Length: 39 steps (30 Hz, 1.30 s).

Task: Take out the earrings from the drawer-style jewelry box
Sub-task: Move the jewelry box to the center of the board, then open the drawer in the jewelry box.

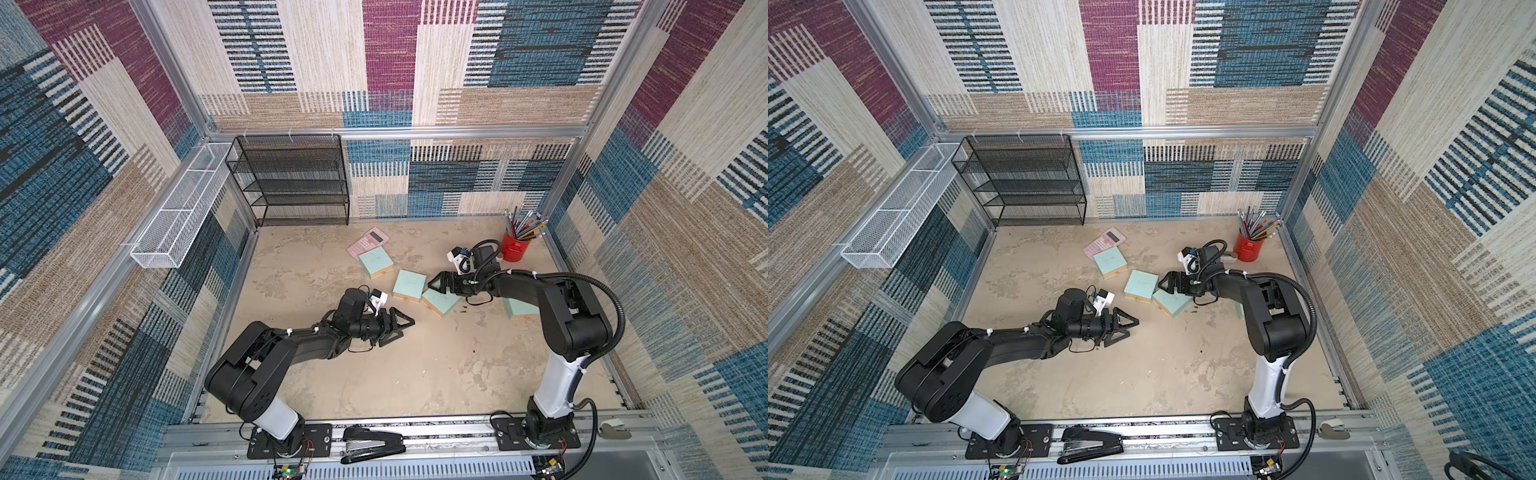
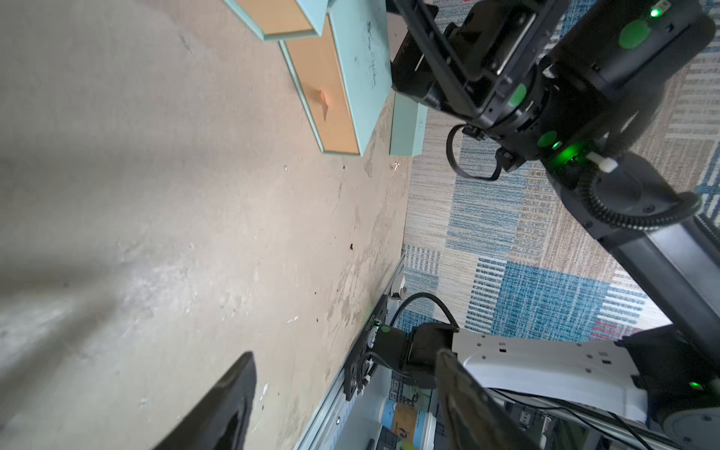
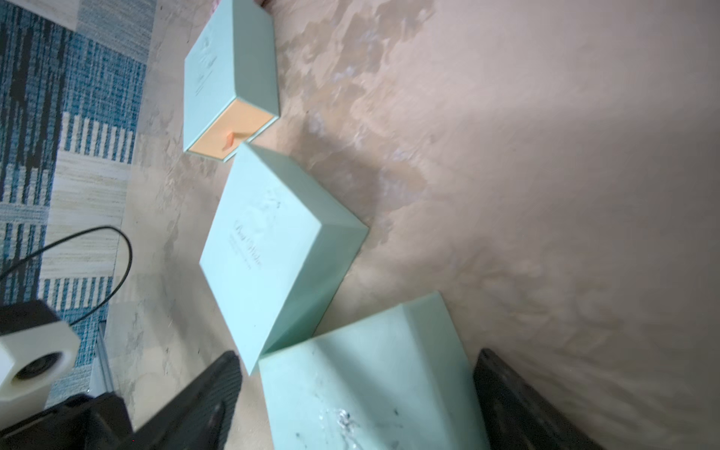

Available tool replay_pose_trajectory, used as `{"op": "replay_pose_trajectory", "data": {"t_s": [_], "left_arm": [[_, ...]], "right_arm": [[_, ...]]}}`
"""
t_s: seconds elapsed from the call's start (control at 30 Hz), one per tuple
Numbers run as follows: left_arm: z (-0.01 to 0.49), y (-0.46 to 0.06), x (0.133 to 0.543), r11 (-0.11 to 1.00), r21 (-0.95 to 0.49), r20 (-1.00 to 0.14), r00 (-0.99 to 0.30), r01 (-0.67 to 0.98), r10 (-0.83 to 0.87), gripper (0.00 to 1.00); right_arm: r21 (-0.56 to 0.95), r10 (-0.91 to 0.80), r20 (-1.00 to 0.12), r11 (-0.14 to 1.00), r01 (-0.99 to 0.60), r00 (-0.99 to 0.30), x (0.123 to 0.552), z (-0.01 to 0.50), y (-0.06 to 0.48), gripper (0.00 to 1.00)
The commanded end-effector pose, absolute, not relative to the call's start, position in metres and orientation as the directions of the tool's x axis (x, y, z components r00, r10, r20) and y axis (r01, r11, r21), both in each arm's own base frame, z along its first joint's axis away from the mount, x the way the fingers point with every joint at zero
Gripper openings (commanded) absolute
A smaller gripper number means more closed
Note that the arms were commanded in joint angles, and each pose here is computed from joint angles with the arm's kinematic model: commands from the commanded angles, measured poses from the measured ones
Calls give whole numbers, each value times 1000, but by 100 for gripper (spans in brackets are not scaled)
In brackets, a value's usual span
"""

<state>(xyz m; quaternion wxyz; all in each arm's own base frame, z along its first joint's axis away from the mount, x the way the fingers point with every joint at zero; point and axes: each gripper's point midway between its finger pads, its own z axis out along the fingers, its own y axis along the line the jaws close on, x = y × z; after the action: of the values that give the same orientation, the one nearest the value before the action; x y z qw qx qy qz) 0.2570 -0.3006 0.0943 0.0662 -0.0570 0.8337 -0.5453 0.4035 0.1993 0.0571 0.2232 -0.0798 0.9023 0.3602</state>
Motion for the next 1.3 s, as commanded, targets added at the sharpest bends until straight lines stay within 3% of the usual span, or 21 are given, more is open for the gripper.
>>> {"op": "replay_pose_trajectory", "data": {"t_s": [0.0, 0.23, 0.47, 0.77, 1.27], "left_arm": [[95, -299, 267, 402, -916, -96, -975, 7, -201, 73], [86, -287, 264, 410, -912, -91, -969, -11, -229, 70], [74, -270, 262, 404, -914, -94, -958, -25, -270, 60], [68, -255, 261, 342, -939, -76, -953, -31, -294, 41], [47, -268, 244, 305, -950, -13, -967, -67, -254, 34]], "right_arm": [[628, -12, -503, 681, -375, -864, 392, 66, 211, 92], [676, -17, -473, 634, -375, -881, 344, 60, 227, 87], [686, -49, -458, 615, -388, -888, 308, 54, 257, 87], [693, -34, -435, 626, -358, -900, 301, 54, 271, 86], [705, 12, -391, 647, -291, -920, 287, 57, 272, 82]]}}
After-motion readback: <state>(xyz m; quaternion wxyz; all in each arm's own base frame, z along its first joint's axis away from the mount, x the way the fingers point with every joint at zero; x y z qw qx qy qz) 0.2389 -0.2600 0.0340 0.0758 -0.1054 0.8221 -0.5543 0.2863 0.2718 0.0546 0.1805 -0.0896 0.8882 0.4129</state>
